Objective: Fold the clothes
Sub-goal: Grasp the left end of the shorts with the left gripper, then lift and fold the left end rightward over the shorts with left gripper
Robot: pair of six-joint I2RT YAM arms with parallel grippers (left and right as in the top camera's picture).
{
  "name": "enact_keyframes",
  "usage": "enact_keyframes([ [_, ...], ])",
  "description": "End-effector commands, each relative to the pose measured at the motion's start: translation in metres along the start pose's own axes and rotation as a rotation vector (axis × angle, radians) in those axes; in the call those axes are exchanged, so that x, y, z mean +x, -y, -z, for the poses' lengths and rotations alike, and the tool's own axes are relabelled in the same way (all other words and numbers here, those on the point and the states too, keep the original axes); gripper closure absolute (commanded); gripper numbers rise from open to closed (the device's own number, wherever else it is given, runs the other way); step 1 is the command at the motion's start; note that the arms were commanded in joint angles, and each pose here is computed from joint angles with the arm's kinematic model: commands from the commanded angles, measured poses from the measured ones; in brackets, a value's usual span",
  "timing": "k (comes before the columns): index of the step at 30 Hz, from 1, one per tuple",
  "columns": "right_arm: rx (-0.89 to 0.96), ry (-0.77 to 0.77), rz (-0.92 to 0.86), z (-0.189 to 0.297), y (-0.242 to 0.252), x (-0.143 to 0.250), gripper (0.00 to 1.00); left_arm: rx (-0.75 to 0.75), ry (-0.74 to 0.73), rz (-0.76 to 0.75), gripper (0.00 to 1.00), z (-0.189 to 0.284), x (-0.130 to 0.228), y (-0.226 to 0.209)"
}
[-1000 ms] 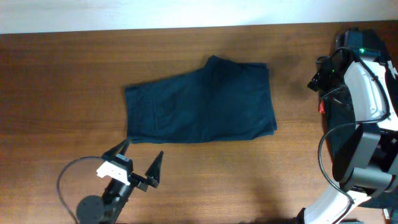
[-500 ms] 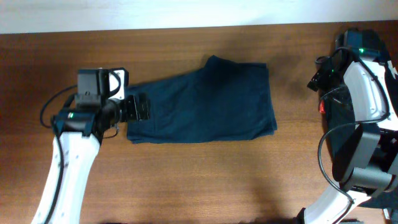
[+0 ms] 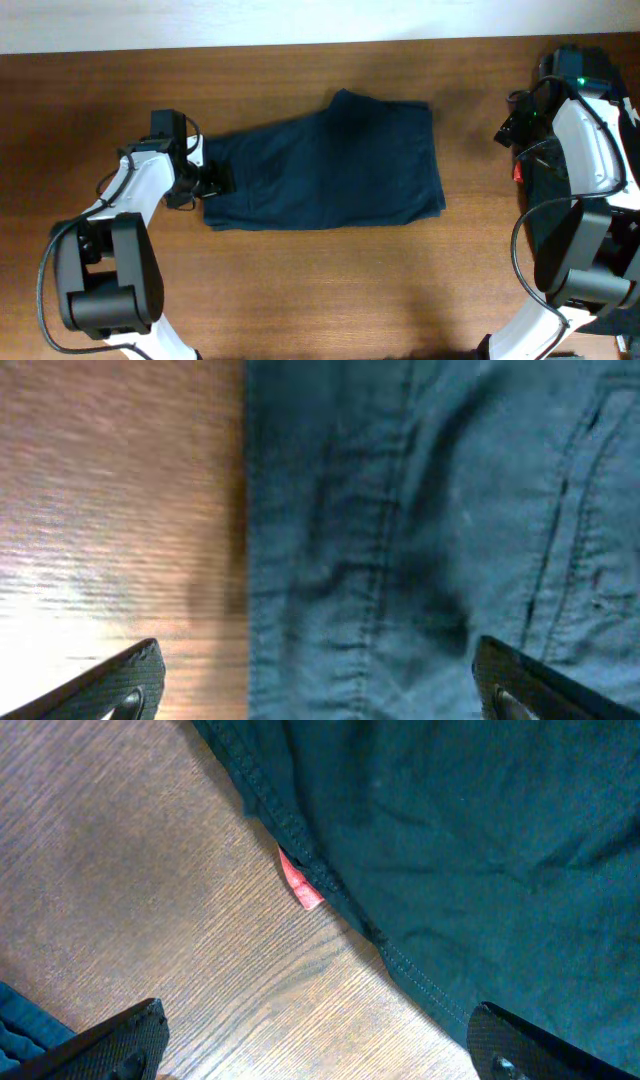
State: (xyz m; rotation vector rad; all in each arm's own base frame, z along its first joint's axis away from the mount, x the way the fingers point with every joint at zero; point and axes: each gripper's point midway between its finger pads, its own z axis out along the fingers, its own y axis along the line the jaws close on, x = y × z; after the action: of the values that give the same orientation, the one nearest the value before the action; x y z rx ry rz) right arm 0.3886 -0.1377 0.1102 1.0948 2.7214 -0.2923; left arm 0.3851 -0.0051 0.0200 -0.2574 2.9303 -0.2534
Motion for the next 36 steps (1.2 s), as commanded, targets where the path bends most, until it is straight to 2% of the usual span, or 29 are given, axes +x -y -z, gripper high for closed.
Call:
enact_keyframes([
  [1,0.008,0.025,-0.015,0.006,0.003,-0.006,0.01,0.052,0.014,-0.042,0.02,-0.010,-0.009,0.000],
  [2,0.008,0.025,-0.015,0.006,0.003,-0.006,0.01,0.113,0.004,-0.062,0.02,-0.016,-0.008,0.010],
  [3,0.008,0.025,-0.015,0.006,0.003,-0.006,0.01,0.153,-0.018,-0.057,0.08,-0.024,-0.005,0.015],
  [6,0.008,0.025,-0.015,0.006,0.003,-0.006,0.01,0.229,-0.101,-0.034,0.11,-0.047,0.012,0.023],
  [8,0.008,0.025,-0.015,0.006,0.003,-0.006,0.01,0.241,-0.158,-0.021,0.40,-0.060,0.024,0.023],
  [9,0.008,0.025,-0.015,0.006,0.003,-0.006,0.01,0.237,-0.175,-0.018,0.48,-0.064,0.028,0.023],
  [10,0.008,0.025,-0.015,0.006,0.003,-0.006,0.01,0.237,-0.177,-0.017,0.62,-0.063,0.029,0.023],
  [11,0.008,0.025,-0.015,0.006,0.003,-0.006,0.01,0.236,-0.177,-0.015,0.78,-0.063,0.029,0.022],
  [12,0.008,0.025,-0.015,0.006,0.003,-0.006,0.01,0.174,-0.182,0.023,0.97,-0.065,0.030,0.013],
  [13,0.008,0.025,-0.015,0.006,0.003,-0.006,0.01,0.062,-0.192,0.044,0.99,-0.067,0.033,-0.007],
  [15,0.008,0.025,-0.015,0.006,0.003,-0.006,0.01,-0.170,-0.232,0.095,0.99,-0.059,0.043,-0.049],
  [18,0.008,0.025,-0.015,0.006,0.003,-0.006,0.01,-0.249,-0.259,0.162,0.99,-0.023,0.027,-0.070],
  [21,0.008,0.026,-0.015,0.006,0.003,-0.006,0.01,-0.322,-0.204,0.174,0.99,0.065,-0.018,-0.066],
  [24,0.008,0.026,-0.015,0.006,0.003,-0.006,0.01,-0.322,-0.091,0.095,0.99,0.138,-0.037,-0.027],
  [27,0.008,0.025,-0.015,0.006,0.003,-0.006,0.01,-0.324,-0.040,-0.032,0.99,0.172,-0.029,0.020],
  [33,0.008,0.025,-0.015,0.006,0.003,-0.006,0.01,-0.189,0.058,-0.280,0.99,0.163,-0.018,0.142],
  [36,0.008,0.025,-0.015,0.006,0.003,-0.006,0.01,-0.095,0.110,-0.374,0.99,0.138,-0.021,0.200],
])
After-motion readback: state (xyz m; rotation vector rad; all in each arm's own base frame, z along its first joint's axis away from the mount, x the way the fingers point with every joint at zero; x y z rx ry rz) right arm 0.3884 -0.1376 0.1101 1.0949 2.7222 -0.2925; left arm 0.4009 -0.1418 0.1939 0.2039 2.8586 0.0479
